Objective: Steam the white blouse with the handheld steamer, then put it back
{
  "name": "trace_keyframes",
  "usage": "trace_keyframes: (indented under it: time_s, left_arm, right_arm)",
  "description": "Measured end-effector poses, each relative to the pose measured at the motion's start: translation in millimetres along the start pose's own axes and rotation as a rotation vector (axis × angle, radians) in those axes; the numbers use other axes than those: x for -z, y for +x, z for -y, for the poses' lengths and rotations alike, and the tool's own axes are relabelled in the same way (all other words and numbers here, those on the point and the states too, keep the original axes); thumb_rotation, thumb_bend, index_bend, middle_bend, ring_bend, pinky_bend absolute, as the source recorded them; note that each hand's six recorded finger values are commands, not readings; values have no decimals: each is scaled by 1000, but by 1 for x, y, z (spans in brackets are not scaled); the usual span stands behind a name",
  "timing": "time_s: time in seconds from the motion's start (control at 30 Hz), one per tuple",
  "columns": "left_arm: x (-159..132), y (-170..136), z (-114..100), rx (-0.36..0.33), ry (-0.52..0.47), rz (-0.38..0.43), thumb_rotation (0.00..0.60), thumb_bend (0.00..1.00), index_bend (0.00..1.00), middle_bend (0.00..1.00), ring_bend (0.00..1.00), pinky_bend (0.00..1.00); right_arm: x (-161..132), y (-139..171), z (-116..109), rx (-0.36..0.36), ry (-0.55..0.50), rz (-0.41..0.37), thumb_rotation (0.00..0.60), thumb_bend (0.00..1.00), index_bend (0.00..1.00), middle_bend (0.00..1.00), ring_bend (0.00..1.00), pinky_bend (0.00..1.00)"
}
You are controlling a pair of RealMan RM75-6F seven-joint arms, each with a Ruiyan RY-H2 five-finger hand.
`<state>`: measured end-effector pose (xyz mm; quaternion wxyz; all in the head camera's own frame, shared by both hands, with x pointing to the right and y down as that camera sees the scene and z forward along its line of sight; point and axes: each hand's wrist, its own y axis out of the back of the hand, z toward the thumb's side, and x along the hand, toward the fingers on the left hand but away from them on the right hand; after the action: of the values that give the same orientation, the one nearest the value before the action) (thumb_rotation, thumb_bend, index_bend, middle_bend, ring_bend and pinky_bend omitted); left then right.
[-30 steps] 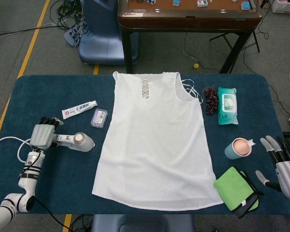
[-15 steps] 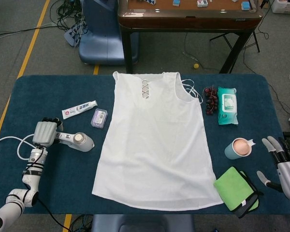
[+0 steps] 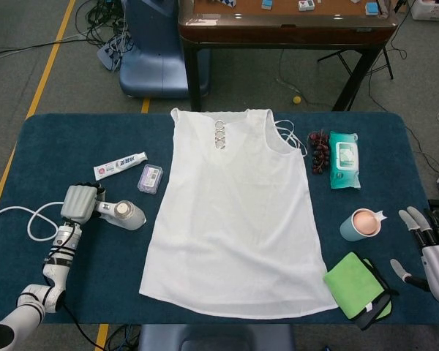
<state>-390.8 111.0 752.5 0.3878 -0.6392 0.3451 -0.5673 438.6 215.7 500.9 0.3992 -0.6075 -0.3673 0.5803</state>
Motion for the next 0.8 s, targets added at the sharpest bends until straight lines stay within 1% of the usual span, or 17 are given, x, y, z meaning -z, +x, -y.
trace_keyframes:
  time_s: [0.17, 0.33, 0.6, 0.7, 0.8]
  left_arm:
    - [-4, 2, 0, -6, -63, 3, 600, 196, 791, 664, 601, 594]
    - [-4, 3, -2, -14, -135, -4, 600, 197, 844, 737, 661, 632]
    - [0, 5, -5, -16, -243, -20, 600, 197, 871, 772, 682, 638]
    - [1, 5, -10, -22, -283, -19, 600, 198, 873, 773, 683, 638]
    - [0, 4, -15, -28, -317, -12, 600, 198, 873, 773, 683, 638]
  right_arm:
    - [0, 0, 1, -3, 1, 2, 600, 263, 0, 94, 0, 0]
    - [-2, -1, 3, -12, 1, -1, 600, 263, 0, 94, 0, 0]
    - [-10, -3, 7, -34, 2, -26, 600, 263, 0, 94, 0, 0]
    - [-16, -4, 12, -62, -5, -52, 600, 263, 0, 94, 0, 0]
    - [-26, -6, 20, -107, -17, -91, 600, 265, 0, 94, 0, 0]
